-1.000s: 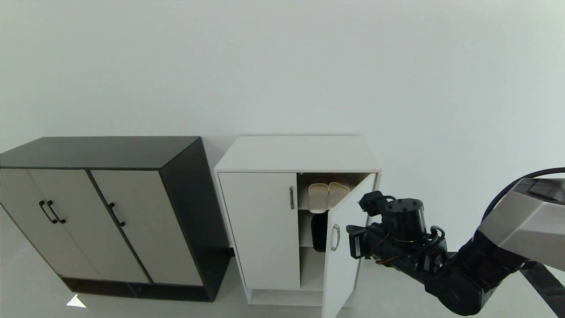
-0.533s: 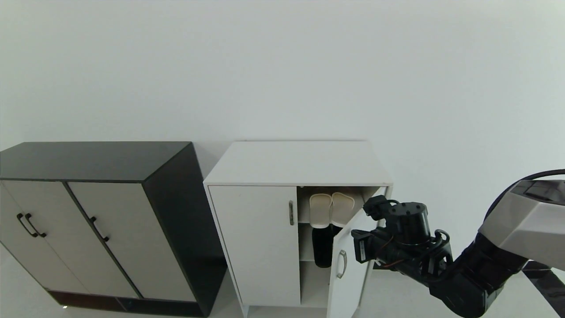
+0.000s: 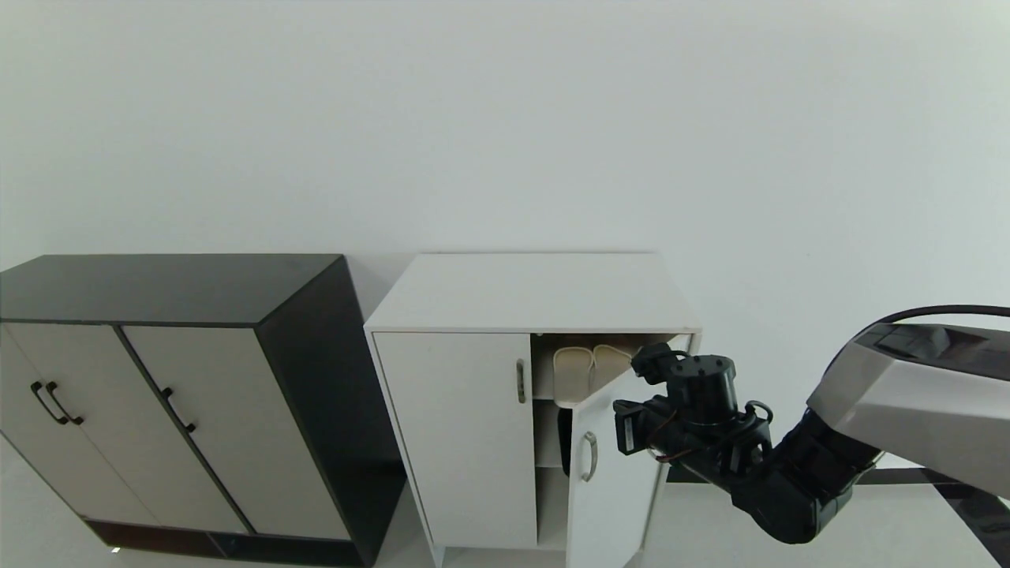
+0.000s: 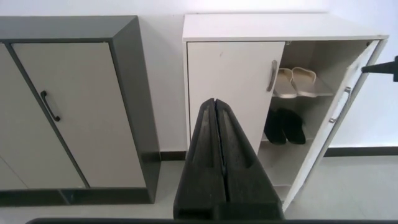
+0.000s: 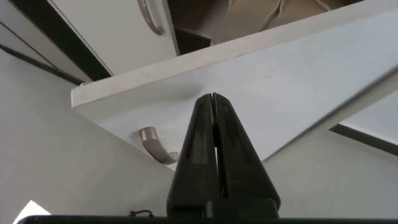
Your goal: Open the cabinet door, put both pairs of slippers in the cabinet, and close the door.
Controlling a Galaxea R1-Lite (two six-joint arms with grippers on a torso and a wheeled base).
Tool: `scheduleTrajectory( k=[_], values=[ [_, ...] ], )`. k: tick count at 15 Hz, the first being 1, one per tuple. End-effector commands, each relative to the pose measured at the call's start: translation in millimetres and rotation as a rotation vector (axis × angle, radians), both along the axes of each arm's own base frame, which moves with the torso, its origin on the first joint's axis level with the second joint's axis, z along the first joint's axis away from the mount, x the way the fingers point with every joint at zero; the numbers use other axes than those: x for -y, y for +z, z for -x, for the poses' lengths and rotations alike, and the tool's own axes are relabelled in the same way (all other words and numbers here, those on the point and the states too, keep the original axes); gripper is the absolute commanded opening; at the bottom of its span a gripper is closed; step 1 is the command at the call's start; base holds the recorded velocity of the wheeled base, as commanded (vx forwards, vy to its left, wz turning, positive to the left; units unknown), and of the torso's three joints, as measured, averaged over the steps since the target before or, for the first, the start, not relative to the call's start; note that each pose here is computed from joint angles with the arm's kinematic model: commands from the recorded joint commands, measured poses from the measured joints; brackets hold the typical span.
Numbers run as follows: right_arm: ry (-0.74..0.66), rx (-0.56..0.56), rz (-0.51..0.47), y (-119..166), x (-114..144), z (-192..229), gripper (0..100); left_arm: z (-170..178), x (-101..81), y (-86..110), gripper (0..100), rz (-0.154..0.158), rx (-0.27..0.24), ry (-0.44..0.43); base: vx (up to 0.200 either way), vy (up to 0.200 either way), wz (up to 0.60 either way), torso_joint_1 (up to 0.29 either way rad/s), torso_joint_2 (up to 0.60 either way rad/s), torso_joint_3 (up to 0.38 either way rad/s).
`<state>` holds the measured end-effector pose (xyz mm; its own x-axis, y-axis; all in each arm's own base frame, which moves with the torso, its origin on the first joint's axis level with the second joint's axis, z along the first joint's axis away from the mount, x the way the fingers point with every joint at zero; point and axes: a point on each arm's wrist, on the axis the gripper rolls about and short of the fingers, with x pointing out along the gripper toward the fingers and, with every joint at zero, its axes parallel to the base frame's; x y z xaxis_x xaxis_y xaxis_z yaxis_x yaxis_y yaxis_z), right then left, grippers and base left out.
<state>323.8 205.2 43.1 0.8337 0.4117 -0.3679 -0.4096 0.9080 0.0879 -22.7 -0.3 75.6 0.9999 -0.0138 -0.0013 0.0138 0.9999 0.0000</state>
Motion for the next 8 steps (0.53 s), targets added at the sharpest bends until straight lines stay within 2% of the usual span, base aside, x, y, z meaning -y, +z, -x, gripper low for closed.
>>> scheduleTrajectory(
  k=[1,5,8],
  values=[
    [-0.011,0.006,-0.002,-11,-5,-16,0,0,0.0,0.0,0,0.0,-0.002,0.0,0.0,0.0,0.0,0.0,0.0,0.0],
    [-0.041,0.053,-0.031,-13,-8,-45,0,0,0.0,0.1,0,0.0,0.0,0.0,0.0,0.0,0.0,0.0,0.0,0.0],
    [-0.079,0.073,-0.04,-17,0,-66,0,0,0.0,0.0,0,0.0,0.0,0.0,0.0,0.0,0.0,0.0,0.0,0.0]
  ],
)
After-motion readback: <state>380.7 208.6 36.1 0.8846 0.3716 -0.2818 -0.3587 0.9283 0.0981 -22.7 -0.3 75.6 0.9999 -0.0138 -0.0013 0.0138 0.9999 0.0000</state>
